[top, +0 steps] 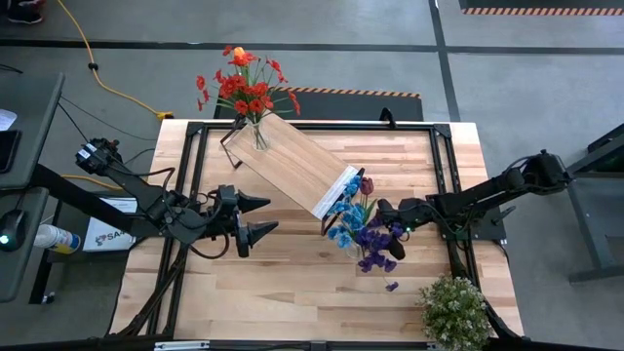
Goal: Pick and place flowers into a vace then onto a shelf
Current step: Put the transparent flower vase on the shelf
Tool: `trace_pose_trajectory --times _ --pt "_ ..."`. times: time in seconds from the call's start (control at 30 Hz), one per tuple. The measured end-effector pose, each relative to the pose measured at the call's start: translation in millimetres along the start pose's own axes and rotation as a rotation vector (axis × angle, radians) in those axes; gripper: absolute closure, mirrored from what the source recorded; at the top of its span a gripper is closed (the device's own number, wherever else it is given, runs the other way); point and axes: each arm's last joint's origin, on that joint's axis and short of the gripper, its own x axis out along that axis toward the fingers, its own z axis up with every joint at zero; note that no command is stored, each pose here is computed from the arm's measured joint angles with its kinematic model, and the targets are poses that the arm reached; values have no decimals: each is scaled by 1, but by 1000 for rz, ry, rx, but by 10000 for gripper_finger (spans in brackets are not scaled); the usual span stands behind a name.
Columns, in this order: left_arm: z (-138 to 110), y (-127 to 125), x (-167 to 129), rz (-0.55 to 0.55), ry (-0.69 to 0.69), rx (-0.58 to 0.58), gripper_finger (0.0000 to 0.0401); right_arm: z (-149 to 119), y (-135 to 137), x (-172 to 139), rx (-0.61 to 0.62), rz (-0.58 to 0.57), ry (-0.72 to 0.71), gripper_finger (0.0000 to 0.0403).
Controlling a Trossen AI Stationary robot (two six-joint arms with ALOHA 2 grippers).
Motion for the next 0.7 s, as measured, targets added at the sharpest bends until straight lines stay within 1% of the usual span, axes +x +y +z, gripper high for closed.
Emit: trace_pose_trajectory --times 0.13,0.23,0.43,0.57,0.7 --pt "0 0 0 0 0 0 16 0 0 0 -1 -13 -5 58" --pt "0 0 0 0 0 0 16 0 0 0 -1 -15 -6 42" --pt "0 0 0 0 0 0 16 1 0 0 -60 -12 -15 26" --pt "0 0 0 1 -1 0 16 5 1 0 -88 -5 -59 19" --pt "0 0 0 0 -1 0 16 9 1 0 -117 -29 -102 16"
